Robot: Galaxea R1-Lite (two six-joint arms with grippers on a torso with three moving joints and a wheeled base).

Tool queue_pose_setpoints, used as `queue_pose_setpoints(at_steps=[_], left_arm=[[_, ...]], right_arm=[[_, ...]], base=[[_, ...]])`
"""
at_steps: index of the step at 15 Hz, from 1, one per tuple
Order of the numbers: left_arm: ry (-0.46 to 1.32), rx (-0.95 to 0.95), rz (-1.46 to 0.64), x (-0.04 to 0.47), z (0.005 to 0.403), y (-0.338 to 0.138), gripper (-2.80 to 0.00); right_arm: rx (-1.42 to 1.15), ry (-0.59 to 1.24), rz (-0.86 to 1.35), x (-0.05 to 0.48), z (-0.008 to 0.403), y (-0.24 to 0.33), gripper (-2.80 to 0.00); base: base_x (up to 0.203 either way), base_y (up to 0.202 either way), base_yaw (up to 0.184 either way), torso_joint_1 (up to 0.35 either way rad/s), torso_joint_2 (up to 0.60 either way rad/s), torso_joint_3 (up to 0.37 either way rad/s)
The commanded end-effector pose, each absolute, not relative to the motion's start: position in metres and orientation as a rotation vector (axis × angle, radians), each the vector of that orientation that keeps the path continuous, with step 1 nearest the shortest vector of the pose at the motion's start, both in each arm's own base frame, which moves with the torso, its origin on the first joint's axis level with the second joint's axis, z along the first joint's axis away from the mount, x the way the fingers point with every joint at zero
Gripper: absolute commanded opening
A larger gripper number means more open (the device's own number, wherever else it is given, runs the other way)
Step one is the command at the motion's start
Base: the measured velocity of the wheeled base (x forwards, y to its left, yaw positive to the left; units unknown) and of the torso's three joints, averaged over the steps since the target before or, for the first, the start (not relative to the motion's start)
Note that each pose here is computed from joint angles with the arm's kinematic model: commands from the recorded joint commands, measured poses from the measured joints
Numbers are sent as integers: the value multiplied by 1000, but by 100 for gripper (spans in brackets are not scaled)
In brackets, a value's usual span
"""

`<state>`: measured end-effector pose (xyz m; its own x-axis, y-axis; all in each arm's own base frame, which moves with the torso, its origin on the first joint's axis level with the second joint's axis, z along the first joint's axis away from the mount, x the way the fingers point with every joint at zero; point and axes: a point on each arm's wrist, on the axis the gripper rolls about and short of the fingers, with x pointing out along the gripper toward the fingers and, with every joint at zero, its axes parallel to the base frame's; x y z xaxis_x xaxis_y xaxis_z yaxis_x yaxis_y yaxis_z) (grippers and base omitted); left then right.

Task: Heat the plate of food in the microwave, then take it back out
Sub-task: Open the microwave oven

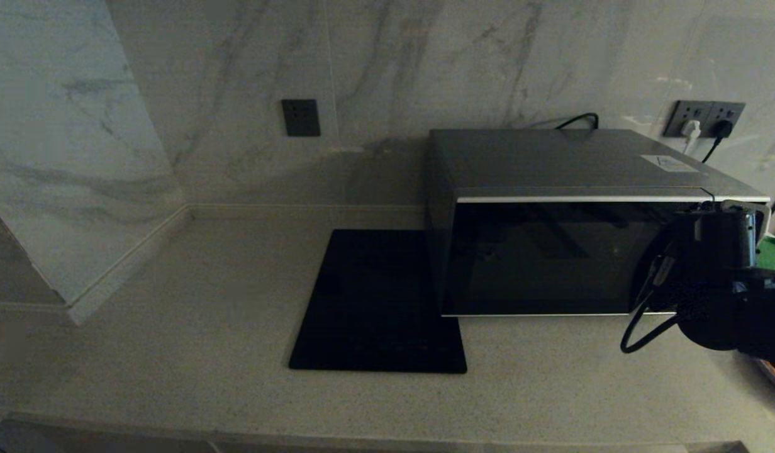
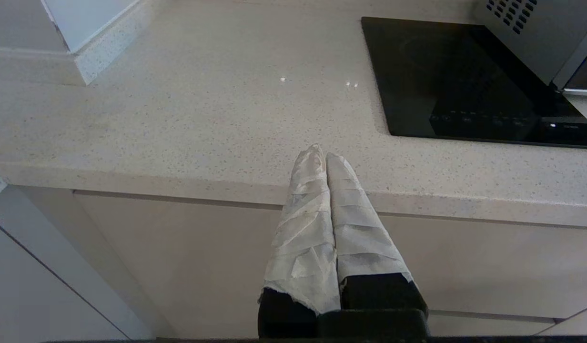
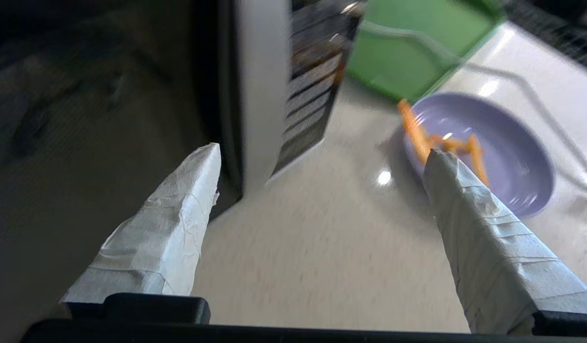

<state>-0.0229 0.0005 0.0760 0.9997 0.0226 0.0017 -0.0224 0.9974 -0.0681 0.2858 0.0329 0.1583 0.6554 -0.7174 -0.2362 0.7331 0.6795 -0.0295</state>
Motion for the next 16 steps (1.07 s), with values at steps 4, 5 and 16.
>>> queue_pose_setpoints(at_steps=[4,5,16], left_arm=[[-2,-69,23,-23,76,1,-280],[-2,-69,23,-23,76,1,-280],[-2,-69,23,-23,76,1,-280]], right_arm=[[26,231,-884,299,130,21,0],[21,240,-889,302,125,21,0],[25,236,-938,328,89,8,0]], base=[[0,0,0,0,0,0],[0,0,0,0,0,0],[0,0,0,0,0,0]])
